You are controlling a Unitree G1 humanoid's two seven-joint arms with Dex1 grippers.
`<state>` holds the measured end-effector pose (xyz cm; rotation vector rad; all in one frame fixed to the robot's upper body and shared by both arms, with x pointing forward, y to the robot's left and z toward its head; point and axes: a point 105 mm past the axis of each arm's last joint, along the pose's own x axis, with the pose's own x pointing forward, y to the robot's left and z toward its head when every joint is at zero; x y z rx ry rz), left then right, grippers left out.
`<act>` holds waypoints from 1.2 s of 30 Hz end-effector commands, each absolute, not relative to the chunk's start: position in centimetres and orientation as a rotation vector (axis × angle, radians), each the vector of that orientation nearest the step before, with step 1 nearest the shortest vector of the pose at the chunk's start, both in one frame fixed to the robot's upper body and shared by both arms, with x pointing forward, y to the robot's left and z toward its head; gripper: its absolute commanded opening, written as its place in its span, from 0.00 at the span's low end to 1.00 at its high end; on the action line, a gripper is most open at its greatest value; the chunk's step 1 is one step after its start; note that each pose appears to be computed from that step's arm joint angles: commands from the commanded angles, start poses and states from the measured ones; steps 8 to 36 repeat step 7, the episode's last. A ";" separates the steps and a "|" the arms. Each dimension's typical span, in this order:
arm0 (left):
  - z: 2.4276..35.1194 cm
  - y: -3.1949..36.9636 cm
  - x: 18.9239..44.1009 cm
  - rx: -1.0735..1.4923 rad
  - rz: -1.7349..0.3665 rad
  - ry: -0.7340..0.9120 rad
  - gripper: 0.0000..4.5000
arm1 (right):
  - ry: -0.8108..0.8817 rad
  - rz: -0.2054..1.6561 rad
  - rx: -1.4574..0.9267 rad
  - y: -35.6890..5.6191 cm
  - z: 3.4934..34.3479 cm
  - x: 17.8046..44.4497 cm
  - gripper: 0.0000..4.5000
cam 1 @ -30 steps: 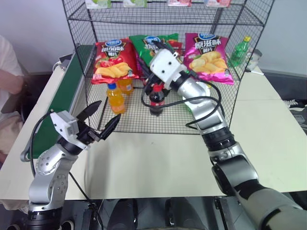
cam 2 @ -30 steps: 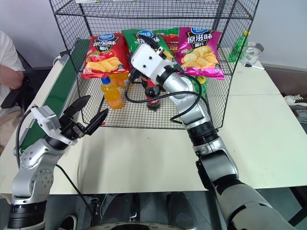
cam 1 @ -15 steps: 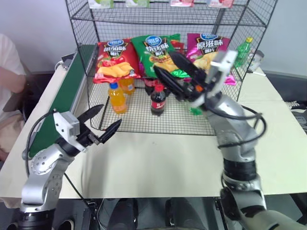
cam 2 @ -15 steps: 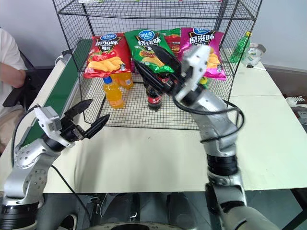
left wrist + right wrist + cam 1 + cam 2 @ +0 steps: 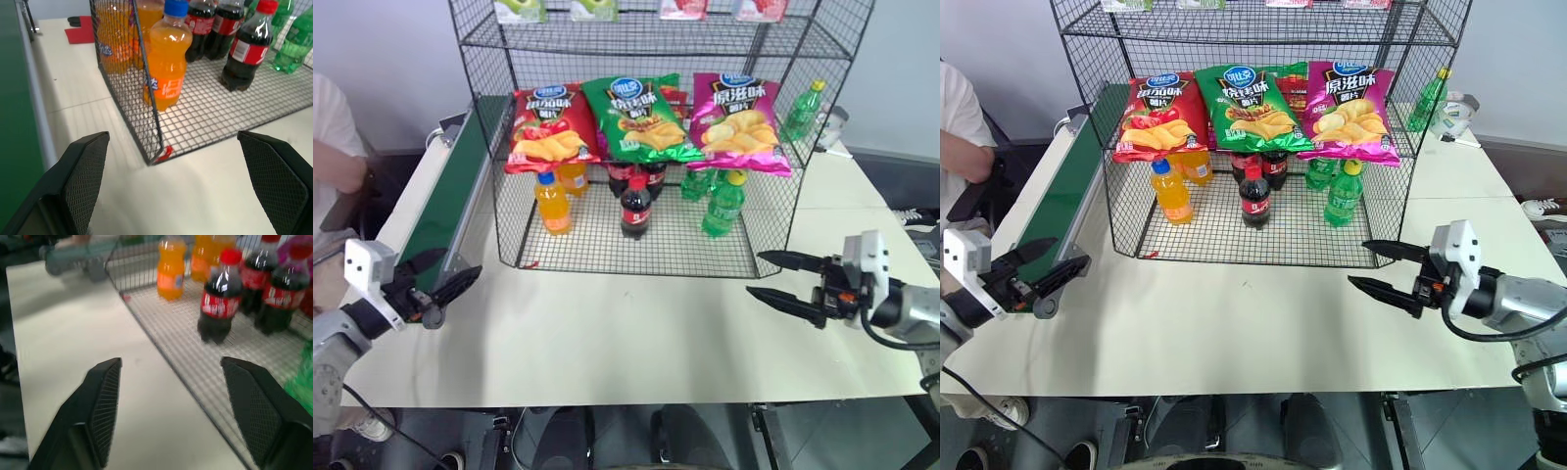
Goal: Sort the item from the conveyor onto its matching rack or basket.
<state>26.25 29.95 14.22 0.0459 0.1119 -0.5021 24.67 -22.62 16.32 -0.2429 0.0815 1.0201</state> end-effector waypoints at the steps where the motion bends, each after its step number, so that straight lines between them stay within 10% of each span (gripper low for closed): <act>1: 15.2 30.6 25.9 0.120 -0.508 0.085 1.00 | 0.052 1.022 -0.311 -23.7 17.0 24.4 0.98; 36: 14.2 30.8 25.3 0.190 -0.522 0.097 1.00 | 0.060 1.041 -0.300 -22.8 17.3 23.9 0.98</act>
